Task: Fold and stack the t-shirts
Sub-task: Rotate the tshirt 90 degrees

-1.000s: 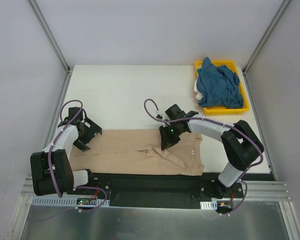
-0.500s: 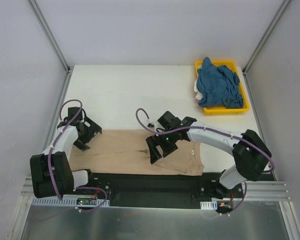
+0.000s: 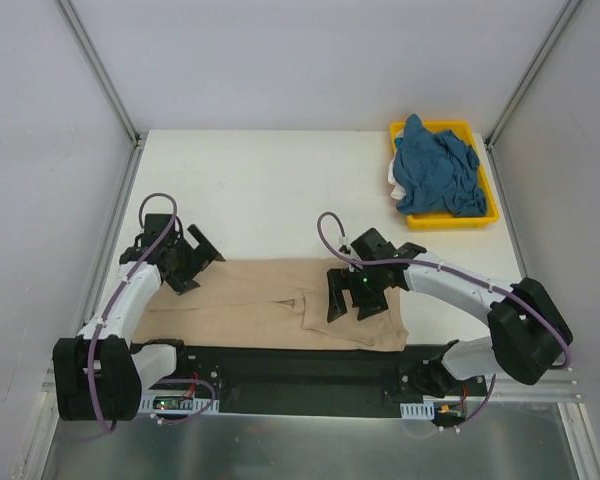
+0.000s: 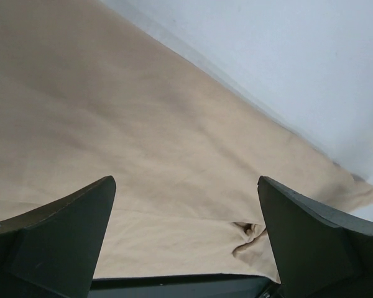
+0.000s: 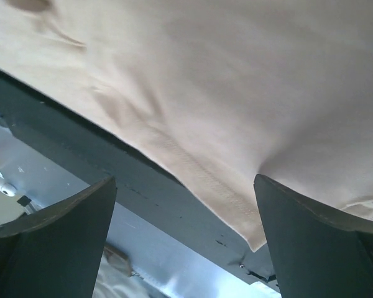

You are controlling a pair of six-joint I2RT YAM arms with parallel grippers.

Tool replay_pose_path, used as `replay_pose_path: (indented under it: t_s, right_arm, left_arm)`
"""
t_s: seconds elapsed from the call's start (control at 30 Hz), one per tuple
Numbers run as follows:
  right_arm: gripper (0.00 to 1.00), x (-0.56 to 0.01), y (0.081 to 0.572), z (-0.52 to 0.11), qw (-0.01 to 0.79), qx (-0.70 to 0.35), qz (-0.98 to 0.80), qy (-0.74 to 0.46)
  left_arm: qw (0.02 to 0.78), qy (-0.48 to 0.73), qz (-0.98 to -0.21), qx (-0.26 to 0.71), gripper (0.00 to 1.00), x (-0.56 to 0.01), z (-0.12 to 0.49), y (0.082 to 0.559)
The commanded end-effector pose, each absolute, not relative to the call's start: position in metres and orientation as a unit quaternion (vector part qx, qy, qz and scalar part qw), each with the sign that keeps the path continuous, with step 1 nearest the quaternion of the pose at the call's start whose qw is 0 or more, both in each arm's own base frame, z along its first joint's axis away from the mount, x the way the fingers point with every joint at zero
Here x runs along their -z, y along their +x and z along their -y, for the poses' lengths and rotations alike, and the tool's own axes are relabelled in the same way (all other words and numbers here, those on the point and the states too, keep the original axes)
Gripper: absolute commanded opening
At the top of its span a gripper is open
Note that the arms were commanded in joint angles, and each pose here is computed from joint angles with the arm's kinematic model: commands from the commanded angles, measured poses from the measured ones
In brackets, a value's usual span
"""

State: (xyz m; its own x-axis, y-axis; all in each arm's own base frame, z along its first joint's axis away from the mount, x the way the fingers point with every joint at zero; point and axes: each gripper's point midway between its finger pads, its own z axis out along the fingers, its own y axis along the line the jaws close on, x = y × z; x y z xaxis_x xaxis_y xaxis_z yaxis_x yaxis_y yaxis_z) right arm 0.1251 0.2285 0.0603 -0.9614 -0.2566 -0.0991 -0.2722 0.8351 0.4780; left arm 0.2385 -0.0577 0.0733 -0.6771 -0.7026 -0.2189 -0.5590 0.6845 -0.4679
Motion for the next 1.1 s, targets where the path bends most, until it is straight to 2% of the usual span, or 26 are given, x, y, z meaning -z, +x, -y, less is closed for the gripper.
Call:
replay_pose_path:
  t_s: [0.0, 0.17, 0.33, 0.43, 0.5, 0.53, 0.7, 0.73, 0.83, 0.93, 1.03, 1.07]
  right_arm:
    - [0.97, -0.043, 0.129, -0.231, -0.011, -0.25, -0.965, -0.072]
    - [0.97, -0.033, 0.173, -0.217, 0.016, -0.229, -0.973, -0.033]
    - [0.97, -0.022, 0.225, -0.209, 0.017, -0.206, -0.978, -0.005]
    - [0.97, -0.022, 0.27, -0.218, 0.029, -0.212, -0.977, 0.007]
    - [0.97, -0.011, 0.283, -0.22, 0.008, -0.209, -0.978, 0.019]
    - [0.97, -0.024, 0.31, -0.227, 0.033, -0.223, -0.974, 0.019]
    - [0.97, -0.019, 0.362, -0.234, 0.031, -0.206, -0.978, 0.024]
    - [0.97, -0.035, 0.387, -0.242, 0.062, -0.213, -0.975, 0.011]
    - [0.97, -0.025, 0.407, -0.247, 0.053, -0.2, -0.978, -0.004]
    - [0.97, -0.024, 0.441, -0.264, 0.065, -0.217, -0.974, -0.022]
    - [0.96, -0.027, 0.47, -0.292, 0.078, -0.282, -0.956, -0.015]
    - [0.97, -0.034, 0.484, -0.312, 0.092, -0.337, -0.937, -0.009]
  left_arm:
    - [0.17, -0.302, -0.912, 0.218, 0.99, -0.066, 0.085, 0.223]
    - [0.135, -0.304, -0.919, 0.209, 0.99, -0.043, 0.09, 0.212]
    - [0.137, -0.303, -0.914, 0.231, 0.99, -0.04, 0.099, 0.221]
    - [0.134, -0.301, -0.913, 0.239, 0.99, -0.039, 0.104, 0.228]
    - [0.127, -0.297, -0.914, 0.246, 0.99, -0.039, 0.109, 0.234]
    - [0.124, -0.292, -0.914, 0.251, 1.0, -0.039, 0.112, 0.236]
    - [0.109, -0.272, -0.919, 0.264, 0.99, -0.04, 0.134, 0.25]
    - [0.108, -0.261, -0.921, 0.268, 0.99, -0.042, 0.142, 0.25]
    - [0.102, -0.243, -0.923, 0.279, 0.99, -0.045, 0.161, 0.254]
    - [0.089, -0.216, -0.928, 0.289, 0.99, -0.045, 0.187, 0.254]
    - [0.068, -0.191, -0.933, 0.298, 0.99, -0.042, 0.213, 0.254]
    - [0.06, -0.172, -0.935, 0.304, 0.99, -0.043, 0.228, 0.25]
